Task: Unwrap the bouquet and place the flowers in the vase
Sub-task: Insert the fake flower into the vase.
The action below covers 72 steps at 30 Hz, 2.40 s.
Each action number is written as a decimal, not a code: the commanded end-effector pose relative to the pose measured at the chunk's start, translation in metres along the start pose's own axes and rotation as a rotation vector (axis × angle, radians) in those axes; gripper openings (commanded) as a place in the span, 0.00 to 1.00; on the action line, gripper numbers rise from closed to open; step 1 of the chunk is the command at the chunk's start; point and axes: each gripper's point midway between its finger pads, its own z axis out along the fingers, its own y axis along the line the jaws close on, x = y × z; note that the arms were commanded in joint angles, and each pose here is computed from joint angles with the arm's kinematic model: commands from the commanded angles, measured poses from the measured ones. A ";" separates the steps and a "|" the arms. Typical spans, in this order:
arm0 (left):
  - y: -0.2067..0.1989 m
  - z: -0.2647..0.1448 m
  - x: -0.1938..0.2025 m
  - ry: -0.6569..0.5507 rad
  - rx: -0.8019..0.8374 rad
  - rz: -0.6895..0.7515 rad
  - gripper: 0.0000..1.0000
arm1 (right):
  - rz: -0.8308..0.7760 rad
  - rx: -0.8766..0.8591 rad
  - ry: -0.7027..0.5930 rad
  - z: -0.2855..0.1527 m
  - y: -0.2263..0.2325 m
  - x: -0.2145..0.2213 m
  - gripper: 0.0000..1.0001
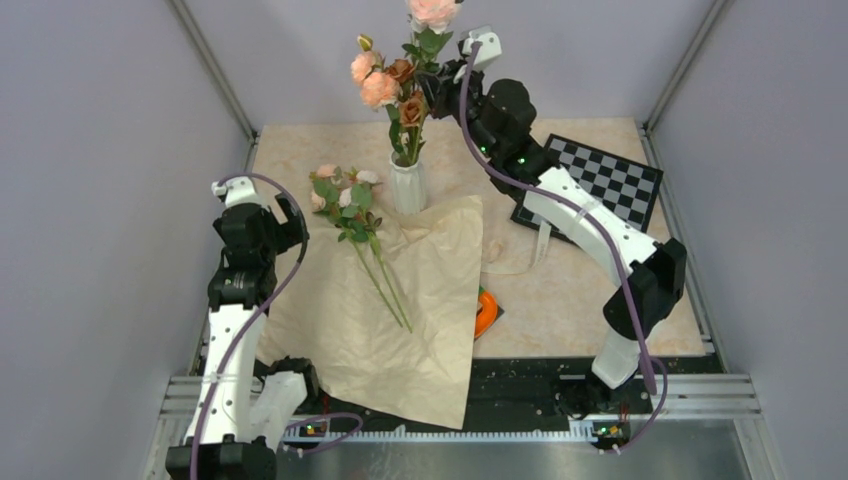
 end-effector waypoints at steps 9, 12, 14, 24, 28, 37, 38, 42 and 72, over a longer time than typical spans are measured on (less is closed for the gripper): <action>0.001 -0.002 -0.009 -0.047 0.001 0.007 0.99 | 0.045 -0.031 -0.023 -0.006 0.000 0.030 0.00; 0.001 -0.001 -0.009 -0.044 0.002 0.008 0.99 | 0.062 -0.039 -0.013 -0.009 0.001 0.042 0.00; 0.001 -0.001 -0.009 -0.043 0.001 0.009 0.99 | 0.069 -0.048 -0.003 -0.010 0.002 0.051 0.00; 0.001 0.000 -0.007 -0.036 0.001 0.010 0.99 | 0.070 -0.064 0.071 -0.015 0.002 0.099 0.00; 0.001 0.001 -0.007 -0.035 0.003 0.010 0.99 | 0.077 -0.063 0.093 -0.019 0.002 0.111 0.00; 0.000 0.001 -0.006 -0.033 0.006 0.009 0.99 | 0.097 -0.061 0.126 -0.023 0.003 0.130 0.00; 0.000 0.001 -0.006 -0.032 0.007 0.009 0.99 | 0.100 -0.060 0.128 -0.024 0.003 0.131 0.01; -0.001 0.001 -0.006 -0.031 0.011 0.008 0.99 | 0.111 -0.089 0.133 -0.026 0.009 0.130 0.07; -0.008 0.004 0.000 -0.006 0.047 0.003 0.99 | 0.100 -0.194 0.133 -0.044 0.031 0.095 0.79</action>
